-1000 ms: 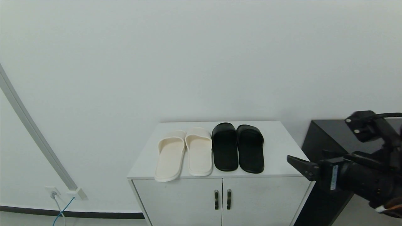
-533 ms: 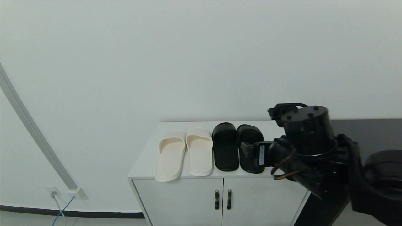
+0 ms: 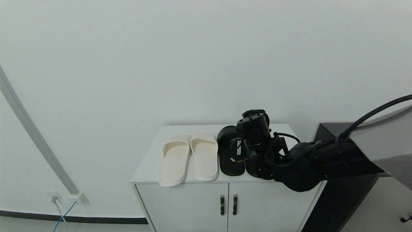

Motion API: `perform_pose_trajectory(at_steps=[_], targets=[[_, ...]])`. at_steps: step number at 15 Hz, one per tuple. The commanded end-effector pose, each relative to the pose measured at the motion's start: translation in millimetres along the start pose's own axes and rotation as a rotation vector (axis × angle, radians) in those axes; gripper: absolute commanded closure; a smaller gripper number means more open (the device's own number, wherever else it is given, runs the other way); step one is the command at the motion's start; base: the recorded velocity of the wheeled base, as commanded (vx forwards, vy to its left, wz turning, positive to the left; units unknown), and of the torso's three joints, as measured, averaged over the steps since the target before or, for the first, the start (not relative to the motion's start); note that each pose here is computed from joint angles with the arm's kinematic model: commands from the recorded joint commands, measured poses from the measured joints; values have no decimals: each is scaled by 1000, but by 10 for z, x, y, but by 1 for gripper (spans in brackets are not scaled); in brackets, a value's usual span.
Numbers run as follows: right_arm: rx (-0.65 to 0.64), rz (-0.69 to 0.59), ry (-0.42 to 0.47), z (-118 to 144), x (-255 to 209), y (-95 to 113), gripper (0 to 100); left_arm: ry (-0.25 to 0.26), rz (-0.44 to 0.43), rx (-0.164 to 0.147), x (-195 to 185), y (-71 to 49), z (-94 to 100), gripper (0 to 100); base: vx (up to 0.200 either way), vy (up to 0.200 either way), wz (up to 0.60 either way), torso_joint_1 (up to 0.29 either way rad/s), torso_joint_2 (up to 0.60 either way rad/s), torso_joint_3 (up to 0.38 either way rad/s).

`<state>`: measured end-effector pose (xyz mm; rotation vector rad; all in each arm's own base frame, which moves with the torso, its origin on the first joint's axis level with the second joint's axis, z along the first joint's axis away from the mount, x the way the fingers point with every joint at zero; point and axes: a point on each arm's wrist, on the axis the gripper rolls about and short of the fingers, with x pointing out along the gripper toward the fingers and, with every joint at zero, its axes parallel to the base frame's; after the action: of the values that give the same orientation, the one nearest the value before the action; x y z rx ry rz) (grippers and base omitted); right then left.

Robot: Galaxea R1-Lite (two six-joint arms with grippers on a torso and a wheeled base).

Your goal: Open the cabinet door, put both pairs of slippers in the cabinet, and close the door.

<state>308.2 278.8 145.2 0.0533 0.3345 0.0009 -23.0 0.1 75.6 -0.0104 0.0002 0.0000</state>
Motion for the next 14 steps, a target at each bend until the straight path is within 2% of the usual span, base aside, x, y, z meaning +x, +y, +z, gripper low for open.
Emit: perform_pose_trajectory(at_steps=[1, 8, 14], targets=[[-4, -40, 10, -131, 312, 25, 0, 1, 0, 0, 1, 0, 0, 100, 0, 0, 0, 0, 0, 0], [-10, -50, -51, -248, 688, 92, 0, 1, 0, -3, 1, 0, 0, 100, 0, 0, 0, 0, 0, 0], [11, -71, -76, -251, 943, 107, 0, 1, 0, -3, 1, 0, 0, 100, 0, 0, 0, 0, 0, 0]])
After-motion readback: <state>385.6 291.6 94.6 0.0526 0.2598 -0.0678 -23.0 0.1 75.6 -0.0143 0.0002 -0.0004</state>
